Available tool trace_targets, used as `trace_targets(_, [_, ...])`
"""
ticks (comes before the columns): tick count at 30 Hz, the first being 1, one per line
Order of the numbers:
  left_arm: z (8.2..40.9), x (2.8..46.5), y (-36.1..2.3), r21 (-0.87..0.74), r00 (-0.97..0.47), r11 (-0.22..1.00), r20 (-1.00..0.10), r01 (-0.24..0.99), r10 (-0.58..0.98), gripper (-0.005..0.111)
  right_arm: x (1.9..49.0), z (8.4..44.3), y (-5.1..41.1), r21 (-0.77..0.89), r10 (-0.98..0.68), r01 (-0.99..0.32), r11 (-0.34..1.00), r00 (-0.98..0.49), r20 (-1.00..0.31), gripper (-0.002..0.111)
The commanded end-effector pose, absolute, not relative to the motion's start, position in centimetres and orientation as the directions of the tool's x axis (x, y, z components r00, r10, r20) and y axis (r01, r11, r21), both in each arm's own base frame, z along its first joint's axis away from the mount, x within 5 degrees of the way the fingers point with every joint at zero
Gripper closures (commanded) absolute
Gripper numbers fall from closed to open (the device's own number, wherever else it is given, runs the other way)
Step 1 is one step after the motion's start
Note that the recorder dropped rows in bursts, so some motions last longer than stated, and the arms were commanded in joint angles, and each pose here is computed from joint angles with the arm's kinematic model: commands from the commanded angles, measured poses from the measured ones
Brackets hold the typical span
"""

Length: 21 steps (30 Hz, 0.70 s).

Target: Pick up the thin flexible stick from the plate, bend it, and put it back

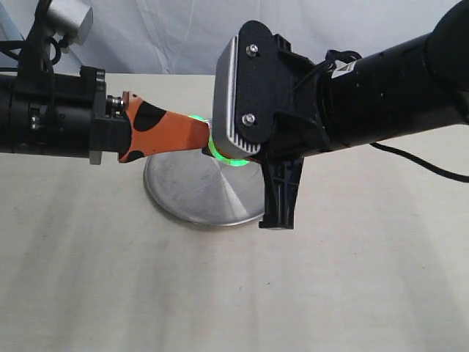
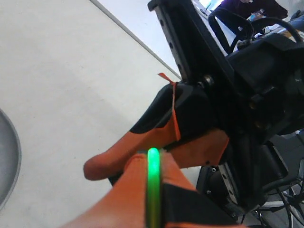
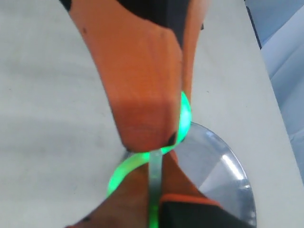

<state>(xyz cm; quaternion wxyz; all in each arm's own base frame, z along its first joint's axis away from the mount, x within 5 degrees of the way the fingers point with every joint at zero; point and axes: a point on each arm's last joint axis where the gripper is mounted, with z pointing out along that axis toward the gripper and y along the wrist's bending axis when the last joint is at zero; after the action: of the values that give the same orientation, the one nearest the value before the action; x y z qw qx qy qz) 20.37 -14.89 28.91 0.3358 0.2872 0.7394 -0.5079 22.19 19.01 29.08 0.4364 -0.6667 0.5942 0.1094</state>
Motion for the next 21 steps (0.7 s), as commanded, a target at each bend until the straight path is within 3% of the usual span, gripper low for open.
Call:
trace_targets(1, [30.18, 22.27, -14.58, -0.622, -0.632, 0.395, -0.765, 0.676, -0.123, 0.107, 19.84, 28.68, 19.79, -0.399, -0.653, -0.907, -0.136, 0.385, -0.652, 0.109])
trace_targets(21, [30.07, 22.48, -14.46, -0.613, -0.625, 0.422, -0.77, 0.668, -0.127, 0.107, 20.24, 28.4, 19.43, -0.502, -0.672, -0.835, -0.225, 0.506, -0.54, 0.109])
